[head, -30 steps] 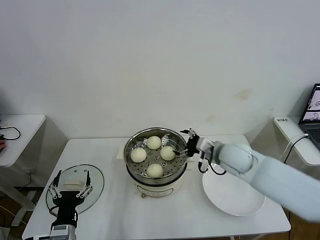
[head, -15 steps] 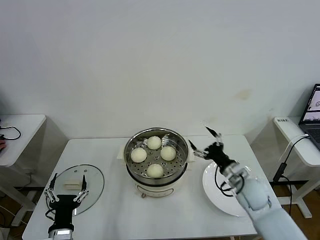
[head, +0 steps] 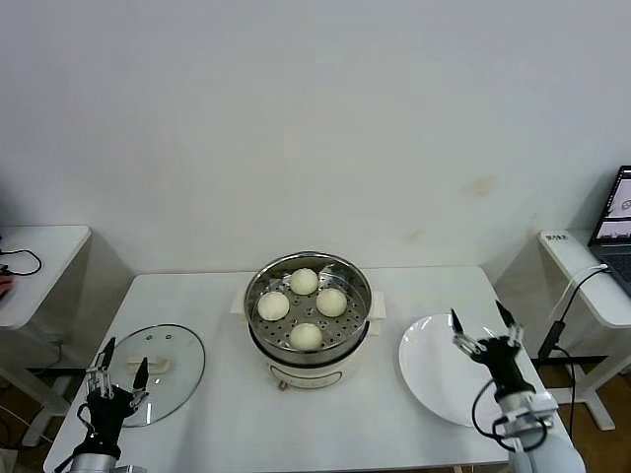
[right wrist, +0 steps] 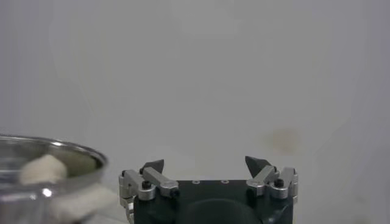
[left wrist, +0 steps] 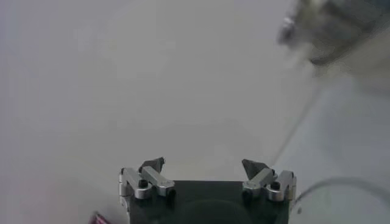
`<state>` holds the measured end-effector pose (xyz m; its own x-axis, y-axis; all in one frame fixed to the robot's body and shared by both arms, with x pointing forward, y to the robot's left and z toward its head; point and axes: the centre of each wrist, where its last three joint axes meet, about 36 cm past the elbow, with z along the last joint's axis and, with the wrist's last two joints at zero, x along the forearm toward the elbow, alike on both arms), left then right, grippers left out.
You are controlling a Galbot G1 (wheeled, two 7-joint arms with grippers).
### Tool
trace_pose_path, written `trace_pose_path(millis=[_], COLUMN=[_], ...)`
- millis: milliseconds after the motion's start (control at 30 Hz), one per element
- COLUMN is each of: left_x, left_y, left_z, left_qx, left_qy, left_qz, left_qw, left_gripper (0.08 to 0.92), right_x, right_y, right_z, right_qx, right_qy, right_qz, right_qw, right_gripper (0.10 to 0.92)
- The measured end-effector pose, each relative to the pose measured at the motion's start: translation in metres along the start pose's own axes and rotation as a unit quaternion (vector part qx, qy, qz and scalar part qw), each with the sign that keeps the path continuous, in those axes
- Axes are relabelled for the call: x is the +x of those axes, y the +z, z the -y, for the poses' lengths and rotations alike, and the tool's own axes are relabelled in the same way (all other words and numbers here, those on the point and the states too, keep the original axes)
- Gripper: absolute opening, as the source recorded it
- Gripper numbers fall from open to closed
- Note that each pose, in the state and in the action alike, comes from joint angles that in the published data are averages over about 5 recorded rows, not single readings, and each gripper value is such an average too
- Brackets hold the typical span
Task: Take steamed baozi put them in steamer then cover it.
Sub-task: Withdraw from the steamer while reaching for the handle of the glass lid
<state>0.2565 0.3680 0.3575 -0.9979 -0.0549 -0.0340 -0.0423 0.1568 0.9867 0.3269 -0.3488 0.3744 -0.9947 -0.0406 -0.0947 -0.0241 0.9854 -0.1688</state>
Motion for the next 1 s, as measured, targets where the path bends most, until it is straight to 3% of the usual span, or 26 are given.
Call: trace_pose_path(millis=[200, 433, 1000], left_x=[-0.003, -0.014, -0.067], left_y=[0.029, 0.054, 0.087], left_z=[0.012, 0.022, 0.049], left_qx=[-0.113, -0.184, -0.238], left_qy=[0.049, 0.086, 0.117], left_qz=[0.022, 0.031, 0.028], left_qw=[0.992, 0.979, 0.964], left_gripper=[0.823, 0.823, 0.823], right_x=[0.023, 0.042, 0.065], right_y=[0.006, 0.011, 0.010], right_z=[0.005, 0.006, 0.005], right_qx=[-0.001, -0.004, 0.001], right_qy=[0.035, 0.057, 0.081], right_qz=[-0.014, -0.029, -0.043], right_qw=[0.999, 0.998, 0.996], right_gripper=[0.823, 0.823, 0.823])
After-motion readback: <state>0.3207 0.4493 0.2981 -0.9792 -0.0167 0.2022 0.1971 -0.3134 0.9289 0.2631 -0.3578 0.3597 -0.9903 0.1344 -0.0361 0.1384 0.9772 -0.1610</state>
